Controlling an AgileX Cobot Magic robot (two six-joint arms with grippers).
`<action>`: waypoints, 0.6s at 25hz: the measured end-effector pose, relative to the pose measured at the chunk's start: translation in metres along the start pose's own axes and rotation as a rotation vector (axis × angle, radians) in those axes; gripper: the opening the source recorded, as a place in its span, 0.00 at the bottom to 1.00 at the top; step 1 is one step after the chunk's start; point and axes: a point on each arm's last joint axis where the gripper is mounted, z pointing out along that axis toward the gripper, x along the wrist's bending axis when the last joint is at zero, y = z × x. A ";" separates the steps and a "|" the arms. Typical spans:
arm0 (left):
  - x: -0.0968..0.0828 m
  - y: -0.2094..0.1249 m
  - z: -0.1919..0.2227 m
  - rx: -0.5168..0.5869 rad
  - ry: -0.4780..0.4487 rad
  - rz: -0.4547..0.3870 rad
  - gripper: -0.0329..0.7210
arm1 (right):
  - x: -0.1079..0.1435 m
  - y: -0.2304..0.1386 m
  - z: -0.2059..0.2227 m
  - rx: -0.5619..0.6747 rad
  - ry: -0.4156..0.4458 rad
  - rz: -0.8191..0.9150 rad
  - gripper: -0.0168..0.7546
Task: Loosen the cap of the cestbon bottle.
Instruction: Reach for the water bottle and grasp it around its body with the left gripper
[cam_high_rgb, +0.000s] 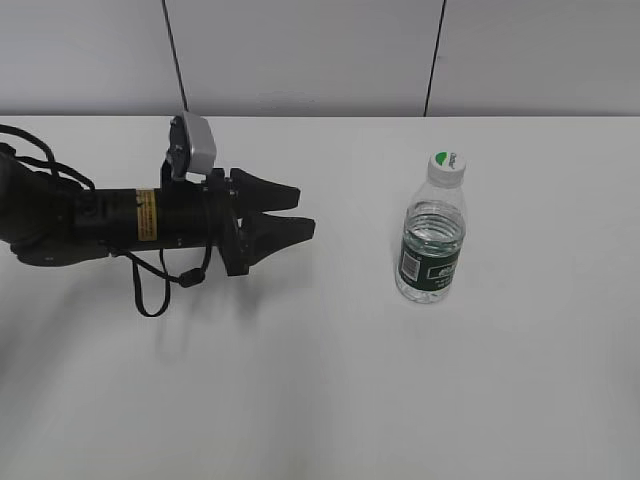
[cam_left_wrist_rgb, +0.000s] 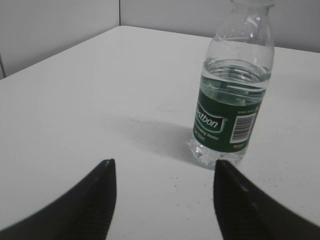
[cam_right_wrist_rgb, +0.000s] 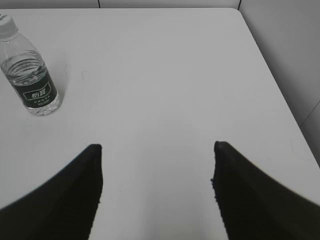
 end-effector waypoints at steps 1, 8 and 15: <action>-0.001 0.001 0.003 -0.005 -0.006 0.004 0.67 | 0.000 0.000 0.000 0.000 0.000 0.000 0.71; 0.004 0.005 0.025 -0.033 -0.032 -0.031 0.75 | 0.000 0.000 0.000 0.000 0.000 0.000 0.71; -0.004 0.007 0.045 0.005 -0.048 -0.026 0.84 | 0.000 0.000 0.000 0.000 0.000 0.000 0.71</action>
